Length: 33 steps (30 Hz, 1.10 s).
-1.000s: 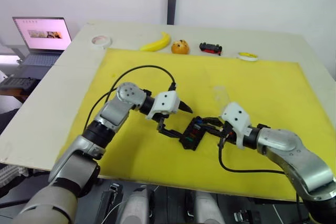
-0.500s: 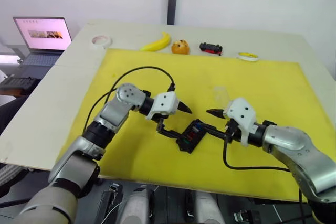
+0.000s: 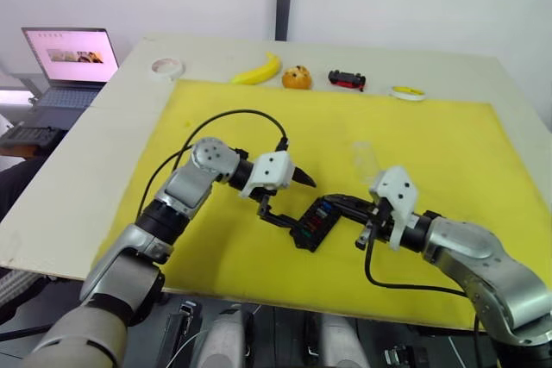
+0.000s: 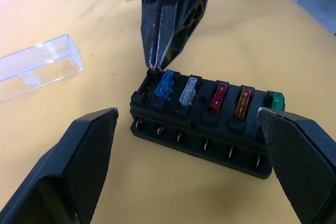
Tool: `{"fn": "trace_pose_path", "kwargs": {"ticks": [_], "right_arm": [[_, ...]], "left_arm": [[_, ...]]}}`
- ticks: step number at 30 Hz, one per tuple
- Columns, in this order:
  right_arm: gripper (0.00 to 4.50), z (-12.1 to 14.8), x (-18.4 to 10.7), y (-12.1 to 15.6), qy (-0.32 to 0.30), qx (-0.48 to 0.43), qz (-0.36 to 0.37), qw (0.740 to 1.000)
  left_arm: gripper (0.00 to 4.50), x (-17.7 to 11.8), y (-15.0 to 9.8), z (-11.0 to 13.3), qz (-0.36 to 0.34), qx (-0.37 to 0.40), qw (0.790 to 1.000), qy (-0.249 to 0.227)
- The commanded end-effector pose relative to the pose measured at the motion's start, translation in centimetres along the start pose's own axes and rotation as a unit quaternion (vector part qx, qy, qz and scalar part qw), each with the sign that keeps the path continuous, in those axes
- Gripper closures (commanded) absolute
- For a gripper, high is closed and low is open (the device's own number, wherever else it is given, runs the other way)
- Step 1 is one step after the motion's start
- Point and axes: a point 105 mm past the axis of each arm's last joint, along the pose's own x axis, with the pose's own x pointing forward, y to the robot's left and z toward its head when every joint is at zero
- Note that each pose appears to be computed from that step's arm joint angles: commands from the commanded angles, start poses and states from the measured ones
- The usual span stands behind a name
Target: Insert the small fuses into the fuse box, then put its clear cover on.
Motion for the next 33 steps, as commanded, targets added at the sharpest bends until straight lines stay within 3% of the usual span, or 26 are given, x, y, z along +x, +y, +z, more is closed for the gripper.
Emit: {"fn": "trace_pose_path", "kwargs": {"ticks": [1,6,14,19,25,33], "right_arm": [[4.44,0.3,0.0,-0.1,-0.018,0.001,-0.007,1.0],[4.44,-0.6,0.5,0.1,-0.002,0.002,-0.009,1.0],[4.44,-4.3,0.6,0.5,0.084,-0.005,-0.012,0.996],[4.44,-3.1,0.7,0.4,0.061,-0.006,-0.015,0.998],[4.44,2.0,-1.0,-0.2,-0.025,-0.018,-0.028,0.999],[4.44,3.0,-6.2,-2.9,-0.001,-0.011,-0.067,0.998]], "left_arm": [[0.0,-0.3,0.4,0.8,0.008,0.02,1.0,-0.007],[0.0,-0.3,0.5,0.9,0.01,0.021,1.0,-0.007],[0.0,-0.4,0.6,1.1,0.009,0.022,1.0,-0.006],[0.0,-0.5,0.7,1.1,0.012,0.021,1.0,-0.005],[0.0,-2.3,0.7,1.0,0.058,-0.022,0.998,-0.022],[0.0,-8.0,-2.9,0.5,0.149,-0.14,0.978,-0.032]]}}
